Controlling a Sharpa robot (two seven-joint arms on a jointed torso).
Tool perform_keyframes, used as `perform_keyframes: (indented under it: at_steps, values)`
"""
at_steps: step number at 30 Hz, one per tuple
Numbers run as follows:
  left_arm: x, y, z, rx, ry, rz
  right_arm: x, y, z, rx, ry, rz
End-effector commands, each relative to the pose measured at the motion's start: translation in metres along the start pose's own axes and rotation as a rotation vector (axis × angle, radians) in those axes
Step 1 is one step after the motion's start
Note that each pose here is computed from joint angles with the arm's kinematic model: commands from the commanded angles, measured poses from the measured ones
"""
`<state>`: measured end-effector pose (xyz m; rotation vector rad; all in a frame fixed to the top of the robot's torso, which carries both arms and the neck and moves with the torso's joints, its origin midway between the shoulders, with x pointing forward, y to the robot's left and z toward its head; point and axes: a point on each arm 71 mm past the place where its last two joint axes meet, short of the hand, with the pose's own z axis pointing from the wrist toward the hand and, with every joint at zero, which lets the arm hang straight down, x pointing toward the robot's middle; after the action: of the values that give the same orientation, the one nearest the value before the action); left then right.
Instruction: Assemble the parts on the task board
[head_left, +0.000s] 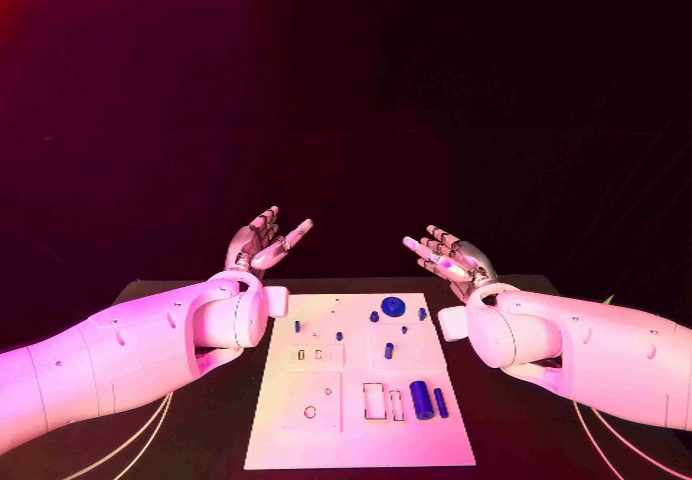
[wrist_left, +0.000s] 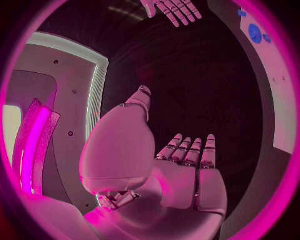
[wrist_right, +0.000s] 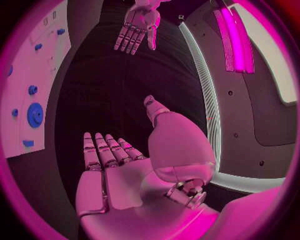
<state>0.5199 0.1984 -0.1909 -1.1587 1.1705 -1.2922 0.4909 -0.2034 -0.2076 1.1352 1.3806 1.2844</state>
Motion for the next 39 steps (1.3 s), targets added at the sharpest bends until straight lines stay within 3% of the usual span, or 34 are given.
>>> perform_keyframes:
  at_steps: [1, 8, 9, 19, 26, 39]
  values:
    - [0.0047, -0.0018, 0.0007, 0.014, 0.054, -0.056, 0.008, 0.001, 0.003, 0.048, 0.178, 0.034]
    - [0.0047, -0.0018, 0.0007, 0.014, 0.054, -0.056, 0.007, 0.004, 0.006, 0.06, 0.215, 0.027]
    - [-0.0061, -0.004, -0.0041, 0.01, 0.064, -0.064, -0.014, 0.012, 0.009, -0.077, 0.151, -0.226]
    - [-0.0151, -0.0088, -0.0072, 0.023, 0.064, -0.061, -0.021, 0.025, 0.015, -0.198, 0.157, -0.507]
    - [-0.0163, -0.014, -0.0125, 0.011, 0.1, -0.062, -0.02, 0.032, 0.019, -0.217, 0.187, -0.672]
    - [-0.0088, -0.0276, -0.0303, 0.02, 0.2, -0.062, -0.009, 0.036, 0.025, -0.23, 0.29, -1.13]
